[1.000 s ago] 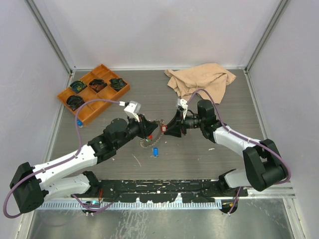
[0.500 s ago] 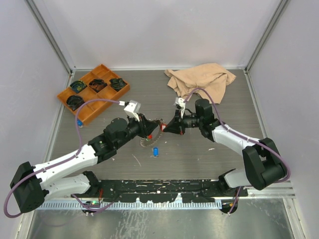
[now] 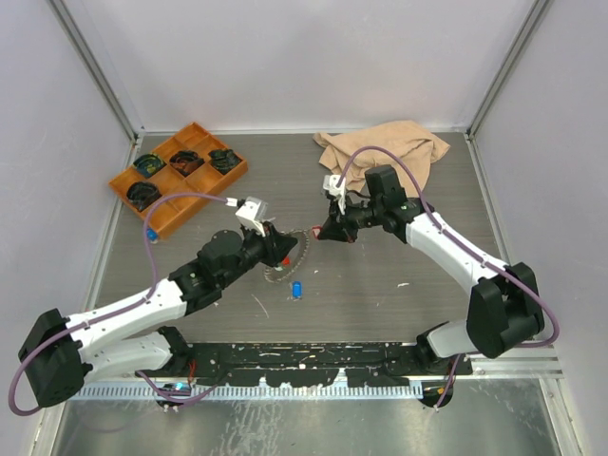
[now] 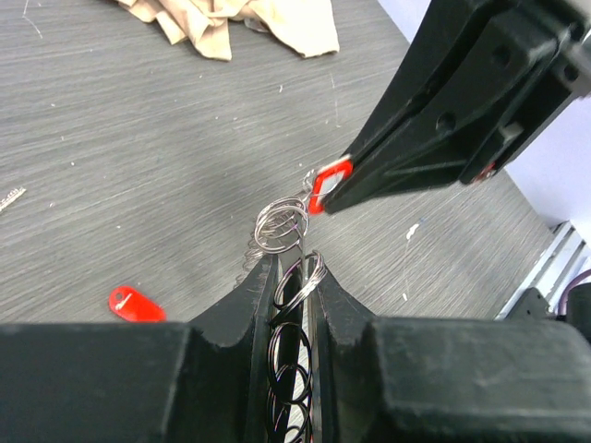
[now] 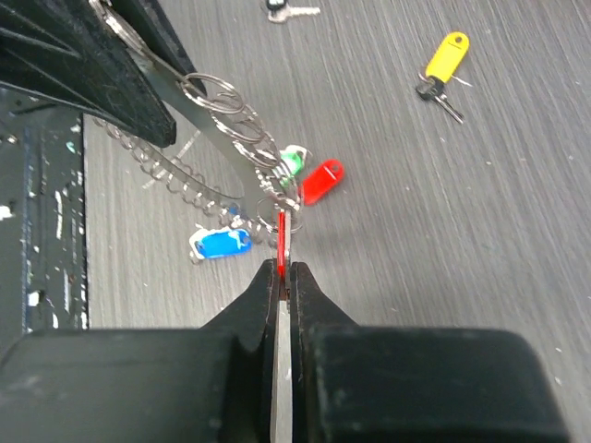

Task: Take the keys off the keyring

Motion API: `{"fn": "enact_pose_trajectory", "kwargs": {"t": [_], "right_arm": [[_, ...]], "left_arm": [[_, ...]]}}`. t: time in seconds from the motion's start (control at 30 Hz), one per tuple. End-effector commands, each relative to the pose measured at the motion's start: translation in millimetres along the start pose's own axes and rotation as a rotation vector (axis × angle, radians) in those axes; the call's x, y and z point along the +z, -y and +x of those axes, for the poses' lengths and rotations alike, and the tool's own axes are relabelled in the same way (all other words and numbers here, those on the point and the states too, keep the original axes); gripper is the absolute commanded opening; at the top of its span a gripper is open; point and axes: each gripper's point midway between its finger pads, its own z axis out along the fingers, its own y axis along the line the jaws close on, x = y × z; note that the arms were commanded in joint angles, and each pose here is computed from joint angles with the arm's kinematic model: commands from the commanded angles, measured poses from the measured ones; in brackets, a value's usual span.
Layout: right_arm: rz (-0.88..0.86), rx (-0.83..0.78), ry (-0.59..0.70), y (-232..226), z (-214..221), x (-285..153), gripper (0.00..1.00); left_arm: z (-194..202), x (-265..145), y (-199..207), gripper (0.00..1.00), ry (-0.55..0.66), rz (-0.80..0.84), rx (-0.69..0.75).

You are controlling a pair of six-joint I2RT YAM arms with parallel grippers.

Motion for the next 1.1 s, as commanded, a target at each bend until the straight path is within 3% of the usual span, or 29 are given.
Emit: {"fn": "enact_pose_trajectory", "kwargs": {"t": [0.0,0.3,0.4,0.63,1.07], "right_arm": [[0.032,-0.071,-0.159,6.4,12.3,-14.6,0.01],[0.055,-0.185,-0.217,-4.3,5.5,-30.8,0.01],[0.033,-0.214,-0.217,-13.3,-1.4,-33.1,0.01],[0.002,-0.237,-0.220,-29.3,-18.2,-43.8,0.01],[0.015,-0.244,-0.270,-41.3,-32.9,-67.9,0.01]], "left_arm": [[-24.2,2.2,8.7,0.00,0.116,0.046,0.021],[-17.1,6.5,19.8,0.01,0.129,0.129,-0.004],[-12.2,7.7,25.7,0.11,0.122,0.168,-0.022],[-6.6,7.2,38.5,0.18,0.106,0.246,-0.042],[5.6,-6.0,54.2,0.42,0.029,0.342,-0.031]]}}
